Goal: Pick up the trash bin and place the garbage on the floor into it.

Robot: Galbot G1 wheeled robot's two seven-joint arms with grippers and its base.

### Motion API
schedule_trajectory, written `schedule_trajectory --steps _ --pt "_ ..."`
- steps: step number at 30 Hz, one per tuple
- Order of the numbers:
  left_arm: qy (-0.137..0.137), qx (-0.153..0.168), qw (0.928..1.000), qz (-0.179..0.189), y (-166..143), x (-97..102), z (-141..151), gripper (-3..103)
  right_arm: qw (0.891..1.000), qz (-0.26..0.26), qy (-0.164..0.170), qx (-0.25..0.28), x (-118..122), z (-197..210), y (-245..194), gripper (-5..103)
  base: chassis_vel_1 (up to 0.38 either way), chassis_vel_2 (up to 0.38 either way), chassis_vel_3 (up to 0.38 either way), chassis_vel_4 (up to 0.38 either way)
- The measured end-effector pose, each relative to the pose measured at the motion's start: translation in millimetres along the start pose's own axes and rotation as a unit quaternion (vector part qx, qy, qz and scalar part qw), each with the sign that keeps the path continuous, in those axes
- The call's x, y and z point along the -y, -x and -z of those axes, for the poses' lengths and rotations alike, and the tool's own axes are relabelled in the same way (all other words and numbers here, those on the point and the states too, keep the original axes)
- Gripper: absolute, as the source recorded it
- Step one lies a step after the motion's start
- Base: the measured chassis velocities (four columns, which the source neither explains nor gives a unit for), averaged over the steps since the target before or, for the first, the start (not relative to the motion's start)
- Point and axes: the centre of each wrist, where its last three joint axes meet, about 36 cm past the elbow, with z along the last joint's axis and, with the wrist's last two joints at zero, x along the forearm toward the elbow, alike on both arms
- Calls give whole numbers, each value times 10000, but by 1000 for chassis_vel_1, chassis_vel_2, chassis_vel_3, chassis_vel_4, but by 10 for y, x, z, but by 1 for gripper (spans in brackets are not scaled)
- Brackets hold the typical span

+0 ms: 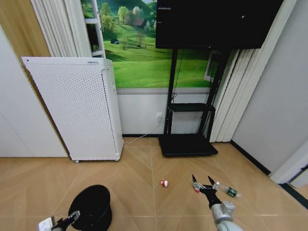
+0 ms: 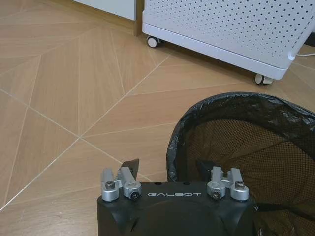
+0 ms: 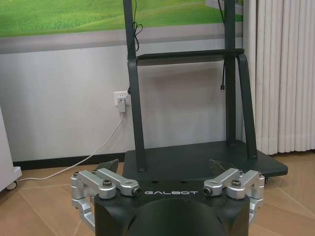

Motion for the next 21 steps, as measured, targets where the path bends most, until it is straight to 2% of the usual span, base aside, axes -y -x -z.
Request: schedule_trajectory --steps 1,5,8,9,12,13,15,21 --pt "-23 7 10000 -14 10 1 5 58 10000 0 0 5 0 1 7 100 0 0 0 0" --pt "-33 7 10000 -25 16 0 6 58 10000 -1 0 8 -2 1 10 100 0 0 0 0" --pt "-59 -6 10000 -66 27 -1 8 36 10000 4 -2 10 -10 1 14 100 0 0 0 0" --pt "-59 -6 10000 -66 27 -1 8 36 10000 4 -2 10 -10 1 14 100 0 0 0 0" --pt "-87 -43 9999 -87 85 -2 6 20 10000 41 -9 48 -34 25 28 100 0 0 0 0" --pt "-87 -43 9999 -87 85 -2 6 20 10000 41 -9 48 -34 25 28 100 0 0 0 0" --pt "-98 -10 9998 -144 96 -4 11 10 10000 43 -8 70 -41 38 35 100 0 0 0 0" --pt "-34 121 9997 -194 113 -5 29 7 10000 37 -23 61 -43 33 29 100 0 0 0 0"
